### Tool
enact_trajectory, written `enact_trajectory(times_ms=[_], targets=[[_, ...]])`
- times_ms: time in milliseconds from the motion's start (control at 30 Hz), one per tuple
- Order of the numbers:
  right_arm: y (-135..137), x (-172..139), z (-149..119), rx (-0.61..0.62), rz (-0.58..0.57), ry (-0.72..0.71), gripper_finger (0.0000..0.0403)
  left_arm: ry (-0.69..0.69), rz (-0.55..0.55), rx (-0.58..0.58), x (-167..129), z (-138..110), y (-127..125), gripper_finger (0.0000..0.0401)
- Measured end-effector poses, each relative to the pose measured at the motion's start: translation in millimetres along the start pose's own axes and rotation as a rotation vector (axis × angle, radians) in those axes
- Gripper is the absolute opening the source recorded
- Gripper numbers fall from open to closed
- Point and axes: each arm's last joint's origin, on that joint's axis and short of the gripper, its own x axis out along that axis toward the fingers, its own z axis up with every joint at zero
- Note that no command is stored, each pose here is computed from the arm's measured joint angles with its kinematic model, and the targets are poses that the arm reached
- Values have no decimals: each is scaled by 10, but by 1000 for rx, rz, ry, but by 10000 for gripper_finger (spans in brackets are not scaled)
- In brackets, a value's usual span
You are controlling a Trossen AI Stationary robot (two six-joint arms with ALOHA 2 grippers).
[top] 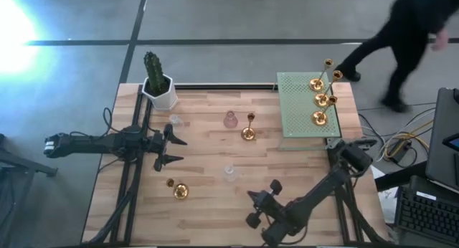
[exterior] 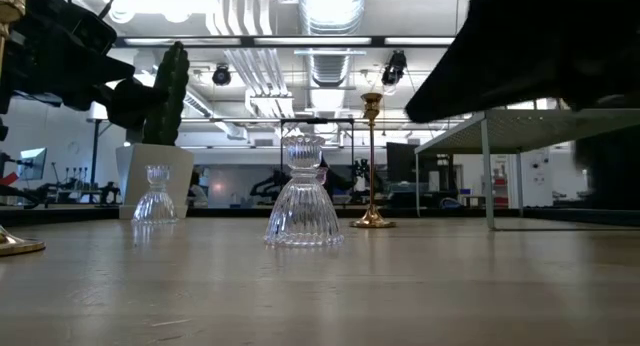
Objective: Pick & Place candle stick holders
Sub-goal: Put the bottom transparent glass candle holder on the shelf
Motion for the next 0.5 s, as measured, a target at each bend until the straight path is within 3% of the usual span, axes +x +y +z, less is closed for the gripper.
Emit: enact_trajectory(times_ms=[267,500], targets=[[115,242,21,38,-39,-31,17,1,0,0,0,0,0,294],[210,383,98,-33,-48,-26,82,3,0,0,0,-3,0,294]])
